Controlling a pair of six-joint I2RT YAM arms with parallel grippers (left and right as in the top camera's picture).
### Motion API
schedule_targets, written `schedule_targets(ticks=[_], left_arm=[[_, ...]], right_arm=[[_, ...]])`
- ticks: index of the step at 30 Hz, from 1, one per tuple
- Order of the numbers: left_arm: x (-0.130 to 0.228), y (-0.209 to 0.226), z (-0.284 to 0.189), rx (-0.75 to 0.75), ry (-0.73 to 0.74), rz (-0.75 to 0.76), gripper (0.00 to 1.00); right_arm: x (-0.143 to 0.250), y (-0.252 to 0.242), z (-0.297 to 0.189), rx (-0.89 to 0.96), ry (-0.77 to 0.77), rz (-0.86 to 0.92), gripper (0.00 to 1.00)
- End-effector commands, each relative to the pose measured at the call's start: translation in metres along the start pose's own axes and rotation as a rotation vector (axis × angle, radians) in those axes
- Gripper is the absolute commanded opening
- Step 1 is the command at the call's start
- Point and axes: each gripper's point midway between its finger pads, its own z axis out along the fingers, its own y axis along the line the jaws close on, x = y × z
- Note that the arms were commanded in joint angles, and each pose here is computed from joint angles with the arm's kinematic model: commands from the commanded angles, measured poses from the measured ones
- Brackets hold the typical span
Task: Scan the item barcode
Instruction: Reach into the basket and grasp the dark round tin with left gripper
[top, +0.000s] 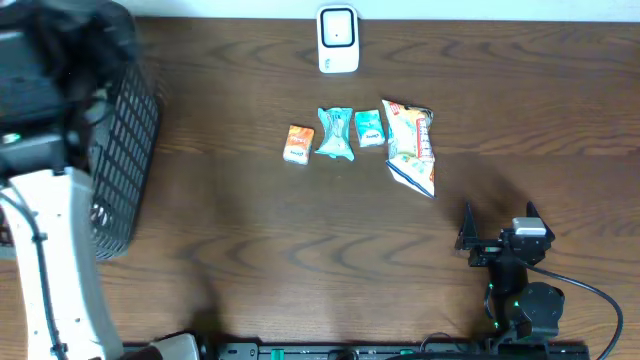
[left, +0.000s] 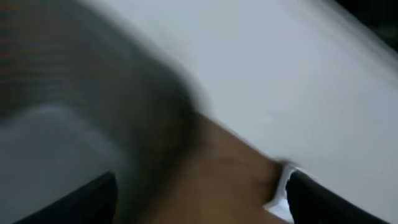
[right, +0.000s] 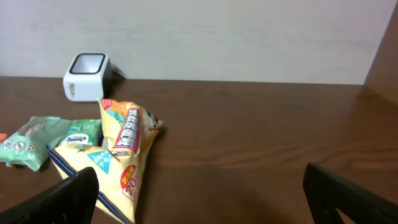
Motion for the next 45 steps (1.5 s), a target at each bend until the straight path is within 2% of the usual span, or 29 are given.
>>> schedule_targets(ticks=[1,7,9,11,12,20,29,33,35,40,45], left_arm=[[-0.007,0.085,-0.005,-0.216,0.026,-0.085,0.85],[0.037,0.179,-0.003,-0.46,0.22,-0.268,0.85],[0.048,0.197,-0.002,-0.54,0.244,-0.329,0.85],[0.063,0.218,-0.001,-0.645,0.289,-0.346,0.85],[0.083,0.233,0.003,-0.716,0.368,-0.347,0.85],[0.166,0.27,0.01,-0.916,0.655,-0.449,0.86],[0.216,0.289,0.015,-0.987,0.811,-0.464,0.87],[0.219,0.293,0.022,-0.977,0.792,-0.459,0.87],[0.22,0.298,0.032,-0.925,0.79,-0.383,0.87],[0.231,0.304,0.038,-0.881,0.816,-0.3,0.87],[0.246,0.309,0.039,-0.879,0.824,-0.294,0.87]], right_arm=[[0.001,0.001,0.0,-0.005,0.001,-0.012,0.99],[0.001,0.001,0.0,-0.005,0.001,-0.012,0.99],[0.001,0.001,0.0,-0.005,0.001,-0.012,0.99],[0.001,0.001,0.0,-0.005,0.001,-0.012,0.99],[0.001,0.001,0.0,-0.005,0.001,-0.012,0.99],[0.001,0.001,0.0,-0.005,0.001,-0.012,0.99],[0.001,0.001,0.0,-0.005,0.001,-0.012,0.99],[0.001,0.001,0.0,-0.005,0.001,-0.012,0.99],[0.001,0.001,0.0,-0.005,0.001,-0.012,0.99],[0.001,0.001,0.0,-0.005,0.001,-0.012,0.99],[0.001,0.001,0.0,-0.005,0.001,-0.012,0.99]])
